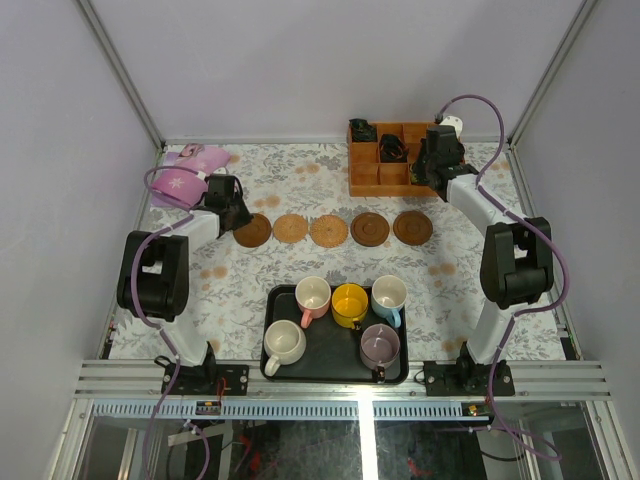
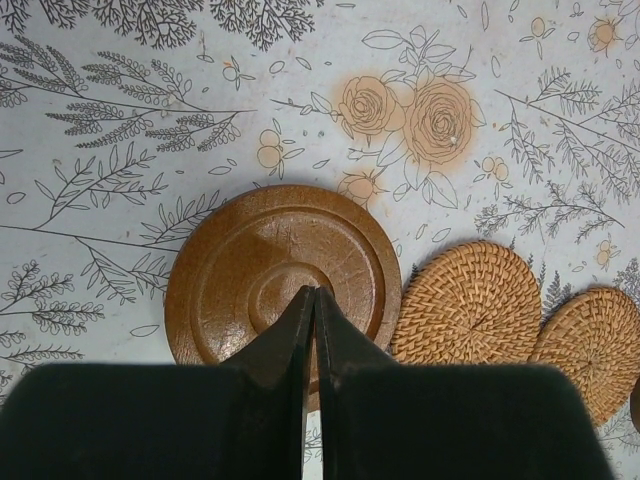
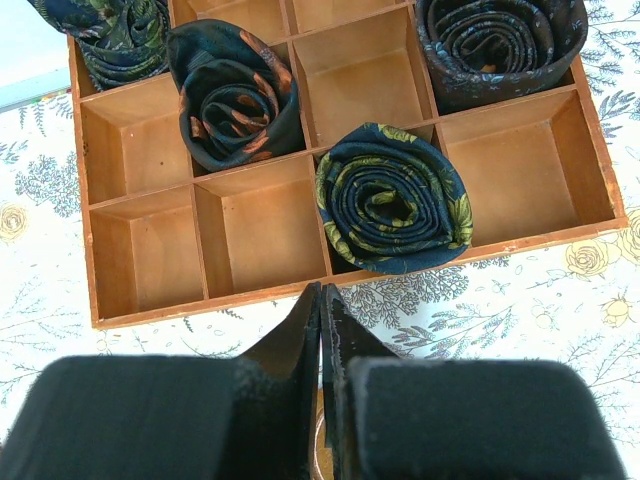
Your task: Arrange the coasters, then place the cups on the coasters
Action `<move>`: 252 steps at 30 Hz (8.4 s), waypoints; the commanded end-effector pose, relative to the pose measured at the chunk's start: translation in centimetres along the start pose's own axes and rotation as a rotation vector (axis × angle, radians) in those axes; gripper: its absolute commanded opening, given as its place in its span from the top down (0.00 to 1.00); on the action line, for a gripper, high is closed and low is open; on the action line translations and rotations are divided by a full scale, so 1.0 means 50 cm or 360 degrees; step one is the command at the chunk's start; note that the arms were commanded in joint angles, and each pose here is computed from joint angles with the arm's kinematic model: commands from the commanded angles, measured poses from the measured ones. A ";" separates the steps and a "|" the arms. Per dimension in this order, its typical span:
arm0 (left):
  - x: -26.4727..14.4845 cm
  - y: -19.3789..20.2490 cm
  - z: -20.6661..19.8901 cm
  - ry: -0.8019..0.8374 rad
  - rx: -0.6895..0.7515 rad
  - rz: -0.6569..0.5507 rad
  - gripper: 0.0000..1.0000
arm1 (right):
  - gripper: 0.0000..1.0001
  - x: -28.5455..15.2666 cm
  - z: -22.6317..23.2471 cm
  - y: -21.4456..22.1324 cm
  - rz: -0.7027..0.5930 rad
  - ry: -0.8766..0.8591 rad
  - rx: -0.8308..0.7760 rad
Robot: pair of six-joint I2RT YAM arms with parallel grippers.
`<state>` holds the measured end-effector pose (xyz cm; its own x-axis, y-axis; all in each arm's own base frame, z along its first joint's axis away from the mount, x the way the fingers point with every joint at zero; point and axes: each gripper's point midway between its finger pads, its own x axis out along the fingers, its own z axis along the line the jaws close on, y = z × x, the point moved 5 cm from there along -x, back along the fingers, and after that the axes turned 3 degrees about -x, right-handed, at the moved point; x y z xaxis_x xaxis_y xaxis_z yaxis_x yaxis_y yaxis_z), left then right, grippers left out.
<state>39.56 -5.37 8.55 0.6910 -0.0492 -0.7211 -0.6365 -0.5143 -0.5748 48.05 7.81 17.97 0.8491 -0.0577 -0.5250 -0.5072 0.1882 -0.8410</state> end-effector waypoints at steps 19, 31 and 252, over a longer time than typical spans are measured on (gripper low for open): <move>0.011 0.042 0.036 -0.0124 -0.0015 0.0156 1.00 | 1.00 -0.016 0.007 -0.052 -0.0124 -0.0026 0.0047; 0.015 0.049 0.051 -0.0207 -0.0016 0.0177 1.00 | 1.00 -0.013 0.013 -0.039 -0.0077 -0.0056 0.0057; -0.241 -0.013 -0.151 0.0693 0.0334 -0.0134 0.00 | 0.01 -0.657 0.011 0.330 0.0843 -0.0634 -0.0258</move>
<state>34.50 -10.78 20.21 0.7846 -0.3838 -0.4870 -0.6122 -0.3555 -0.7063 12.48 13.16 21.39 0.4666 0.3728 -0.8020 -0.8476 -0.0704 -0.5259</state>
